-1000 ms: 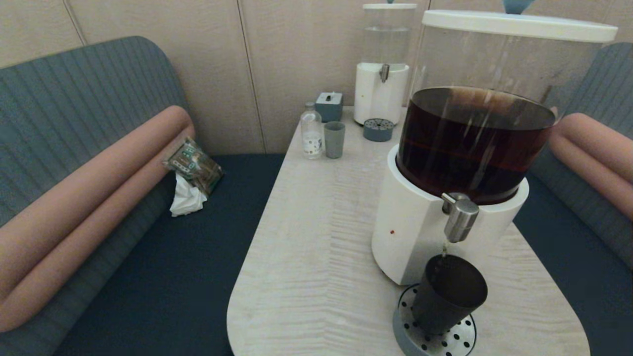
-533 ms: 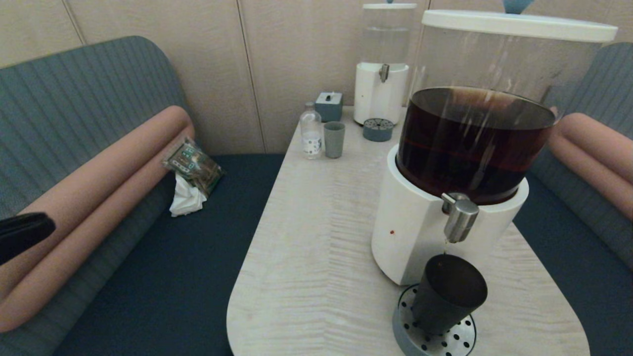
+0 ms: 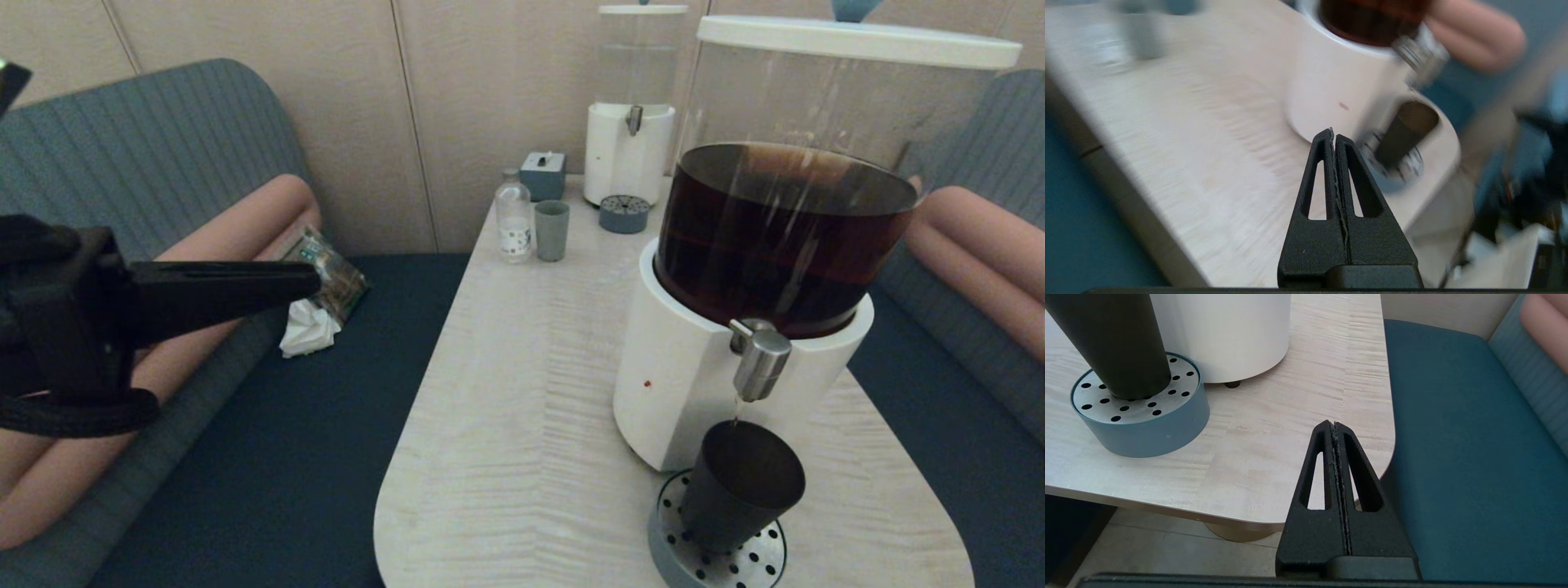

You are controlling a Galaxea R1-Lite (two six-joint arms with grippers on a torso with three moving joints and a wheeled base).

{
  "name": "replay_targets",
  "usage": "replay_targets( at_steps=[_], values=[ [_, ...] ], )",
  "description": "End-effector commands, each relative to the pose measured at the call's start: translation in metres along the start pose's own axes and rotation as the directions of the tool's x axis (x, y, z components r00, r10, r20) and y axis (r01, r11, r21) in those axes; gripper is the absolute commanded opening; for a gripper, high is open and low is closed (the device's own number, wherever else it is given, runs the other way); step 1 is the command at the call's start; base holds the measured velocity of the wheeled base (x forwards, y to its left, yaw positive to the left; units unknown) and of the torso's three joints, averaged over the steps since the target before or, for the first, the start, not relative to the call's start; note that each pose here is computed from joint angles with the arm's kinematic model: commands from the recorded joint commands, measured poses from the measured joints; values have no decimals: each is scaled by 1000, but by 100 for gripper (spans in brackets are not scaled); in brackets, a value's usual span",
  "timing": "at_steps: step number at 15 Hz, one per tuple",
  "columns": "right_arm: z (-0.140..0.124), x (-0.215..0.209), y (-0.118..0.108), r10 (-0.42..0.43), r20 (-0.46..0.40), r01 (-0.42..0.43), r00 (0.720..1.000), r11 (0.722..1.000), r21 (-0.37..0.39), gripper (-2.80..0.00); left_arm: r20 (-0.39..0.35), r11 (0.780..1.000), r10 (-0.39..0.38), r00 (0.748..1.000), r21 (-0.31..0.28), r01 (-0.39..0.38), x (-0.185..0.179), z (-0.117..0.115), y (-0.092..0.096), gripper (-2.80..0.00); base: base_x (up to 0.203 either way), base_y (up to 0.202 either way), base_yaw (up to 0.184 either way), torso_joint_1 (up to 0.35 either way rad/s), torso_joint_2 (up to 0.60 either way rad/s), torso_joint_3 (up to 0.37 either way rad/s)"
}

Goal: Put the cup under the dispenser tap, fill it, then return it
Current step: Turn off the faucet

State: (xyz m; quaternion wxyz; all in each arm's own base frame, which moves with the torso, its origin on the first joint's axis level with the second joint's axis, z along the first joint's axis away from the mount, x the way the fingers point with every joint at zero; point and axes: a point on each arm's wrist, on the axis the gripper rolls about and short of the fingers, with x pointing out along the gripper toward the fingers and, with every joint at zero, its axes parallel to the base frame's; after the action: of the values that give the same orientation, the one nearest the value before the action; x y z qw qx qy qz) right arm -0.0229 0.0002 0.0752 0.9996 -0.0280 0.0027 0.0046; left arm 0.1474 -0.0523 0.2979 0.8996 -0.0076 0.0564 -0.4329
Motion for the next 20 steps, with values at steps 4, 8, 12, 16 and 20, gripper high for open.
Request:
replay_targets(
  at_steps=[4, 8, 12, 16, 20],
  values=[
    [0, 0, 0, 0, 0, 0, 1000, 1000, -1, -280, -95, 977, -208, 974, 32, 212, 60, -6, 0, -280, 0, 0, 0, 0, 0, 0],
    [0, 0, 0, 0, -2, 0, 1000, 1000, -1, -280, -142, 965, -233, 962, 89, 247, 96, 7, 2, -280, 0, 0, 0, 0, 0, 0],
    [0, 0, 0, 0, -2, 0, 1000, 1000, -1, -280, -268, 905, -175, 947, 336, 262, 128, -1, 11, -280, 0, 0, 0, 0, 0, 0],
    [0, 0, 0, 0, -1, 0, 1000, 1000, 0, -280, -303, 856, -204, 931, 406, 320, 169, 1, -1, -280, 0, 0, 0, 0, 0, 0],
    [0, 0, 0, 0, -2, 0, 1000, 1000, 1, -280, -300, 823, -266, 916, 423, 378, 205, 1, -21, -280, 0, 0, 0, 0, 0, 0]
  ],
)
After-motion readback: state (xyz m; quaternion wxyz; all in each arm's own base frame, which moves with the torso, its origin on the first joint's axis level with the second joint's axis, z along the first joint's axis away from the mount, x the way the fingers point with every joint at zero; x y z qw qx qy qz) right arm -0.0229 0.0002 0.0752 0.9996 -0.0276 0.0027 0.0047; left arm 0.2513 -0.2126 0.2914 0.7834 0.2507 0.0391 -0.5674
